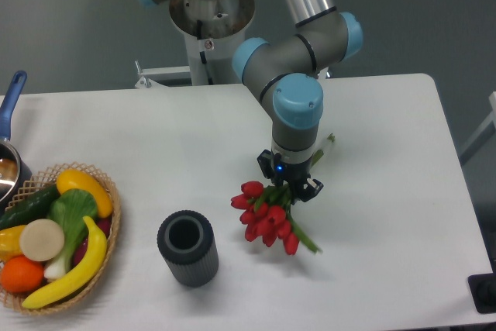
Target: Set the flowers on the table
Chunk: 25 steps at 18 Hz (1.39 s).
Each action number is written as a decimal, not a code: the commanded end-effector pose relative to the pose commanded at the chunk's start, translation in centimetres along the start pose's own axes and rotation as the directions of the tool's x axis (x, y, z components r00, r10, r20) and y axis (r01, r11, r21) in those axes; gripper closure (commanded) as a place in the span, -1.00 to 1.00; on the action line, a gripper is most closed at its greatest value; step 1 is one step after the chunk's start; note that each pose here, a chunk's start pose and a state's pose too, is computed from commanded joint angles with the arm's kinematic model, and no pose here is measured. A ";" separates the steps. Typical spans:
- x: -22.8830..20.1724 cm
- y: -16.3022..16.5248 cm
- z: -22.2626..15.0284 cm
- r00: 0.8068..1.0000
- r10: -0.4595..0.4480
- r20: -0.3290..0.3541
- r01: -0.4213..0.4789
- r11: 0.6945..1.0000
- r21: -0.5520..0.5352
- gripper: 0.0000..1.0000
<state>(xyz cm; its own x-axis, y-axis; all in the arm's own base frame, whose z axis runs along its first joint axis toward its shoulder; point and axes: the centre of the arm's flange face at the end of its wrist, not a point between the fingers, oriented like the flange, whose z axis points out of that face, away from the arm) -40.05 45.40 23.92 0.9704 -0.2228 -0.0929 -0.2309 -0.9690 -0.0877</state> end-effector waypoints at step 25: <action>-4.2 10.2 -23.7 0.975 0.166 0.149 -0.198 0.952 0.233 -1.00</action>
<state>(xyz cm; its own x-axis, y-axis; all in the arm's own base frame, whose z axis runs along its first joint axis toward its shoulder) -44.85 33.98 46.92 0.8970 -0.3625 -0.2532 -0.4285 -0.8537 -0.2961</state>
